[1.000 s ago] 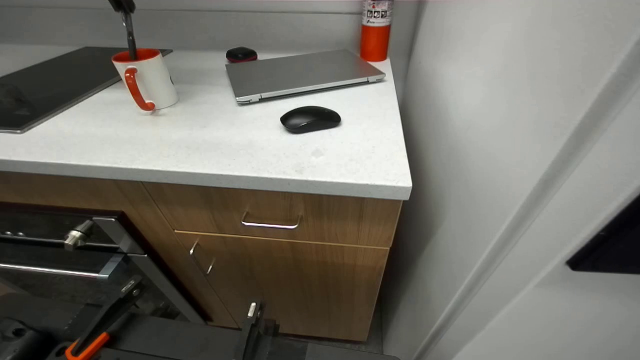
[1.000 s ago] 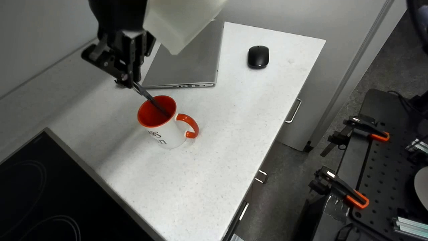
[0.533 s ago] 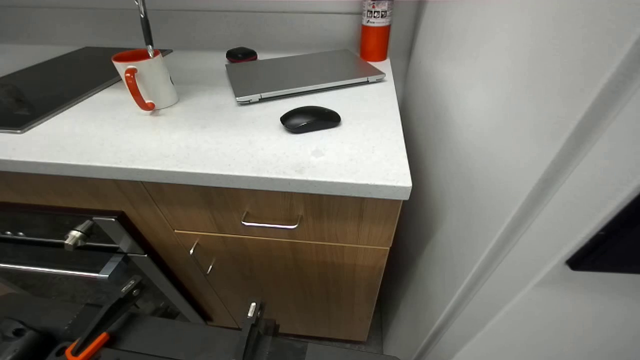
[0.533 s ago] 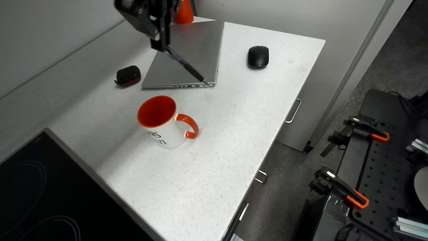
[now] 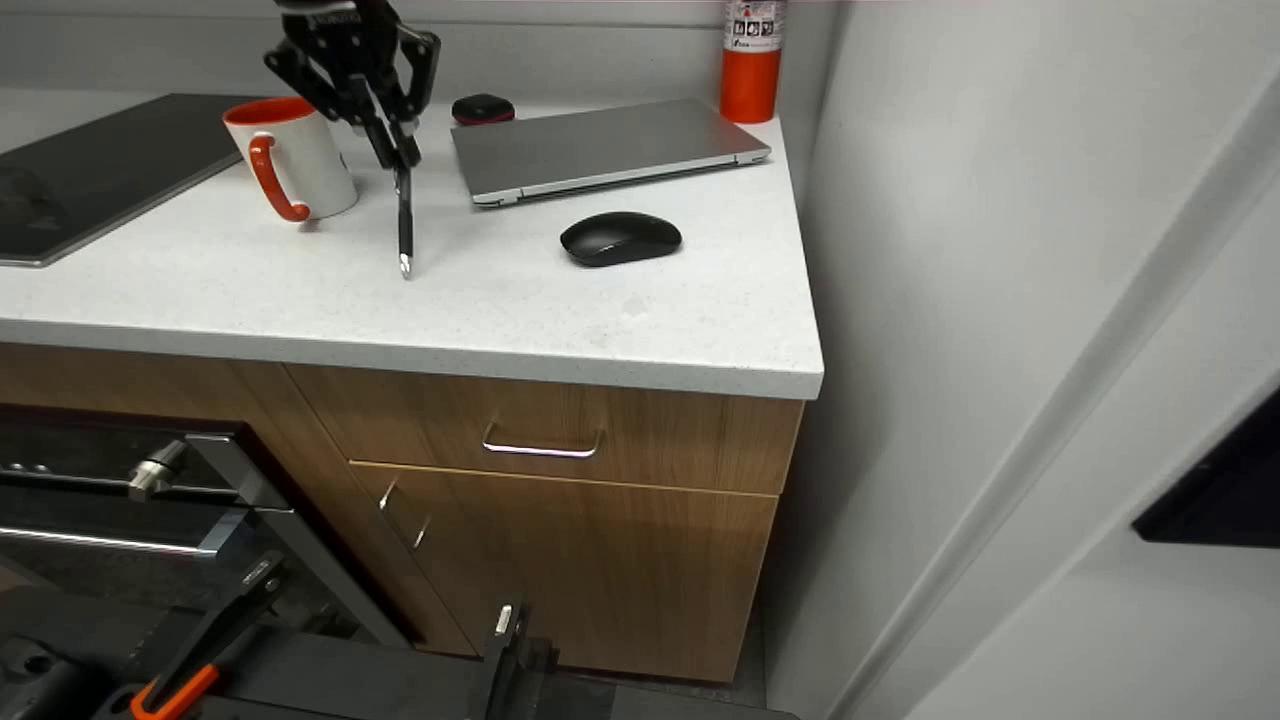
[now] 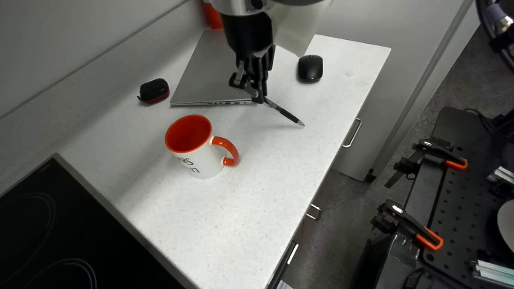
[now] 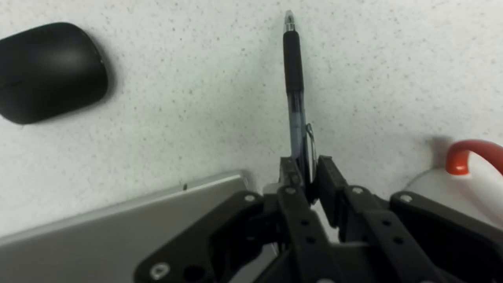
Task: Put the pen on the counter
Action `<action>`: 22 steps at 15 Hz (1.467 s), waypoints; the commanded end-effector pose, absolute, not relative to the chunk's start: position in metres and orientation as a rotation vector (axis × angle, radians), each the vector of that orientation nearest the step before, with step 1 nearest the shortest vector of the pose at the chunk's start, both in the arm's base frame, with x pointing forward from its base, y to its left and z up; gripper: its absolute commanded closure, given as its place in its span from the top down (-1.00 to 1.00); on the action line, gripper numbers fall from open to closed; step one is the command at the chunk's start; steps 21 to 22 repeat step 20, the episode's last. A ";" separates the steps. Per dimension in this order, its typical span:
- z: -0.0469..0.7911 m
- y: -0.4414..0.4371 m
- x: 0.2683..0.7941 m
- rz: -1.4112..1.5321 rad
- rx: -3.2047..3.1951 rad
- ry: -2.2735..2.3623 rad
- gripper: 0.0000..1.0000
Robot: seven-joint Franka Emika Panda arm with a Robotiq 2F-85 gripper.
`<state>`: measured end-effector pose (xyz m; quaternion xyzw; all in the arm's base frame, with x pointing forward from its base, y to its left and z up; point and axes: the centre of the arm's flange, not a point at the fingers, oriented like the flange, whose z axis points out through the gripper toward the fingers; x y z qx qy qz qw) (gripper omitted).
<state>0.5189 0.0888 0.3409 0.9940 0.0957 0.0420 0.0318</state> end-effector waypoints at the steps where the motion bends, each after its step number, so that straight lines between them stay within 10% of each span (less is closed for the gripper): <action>1: 0.313 0.079 0.532 0.017 3.062 0.224 -0.91; 2: 0.309 0.075 0.531 -0.002 3.054 0.225 -0.15; 10: 0.310 0.055 0.530 -0.008 3.075 0.177 0.90; 22: 0.304 0.054 0.528 0.009 3.094 0.171 1.00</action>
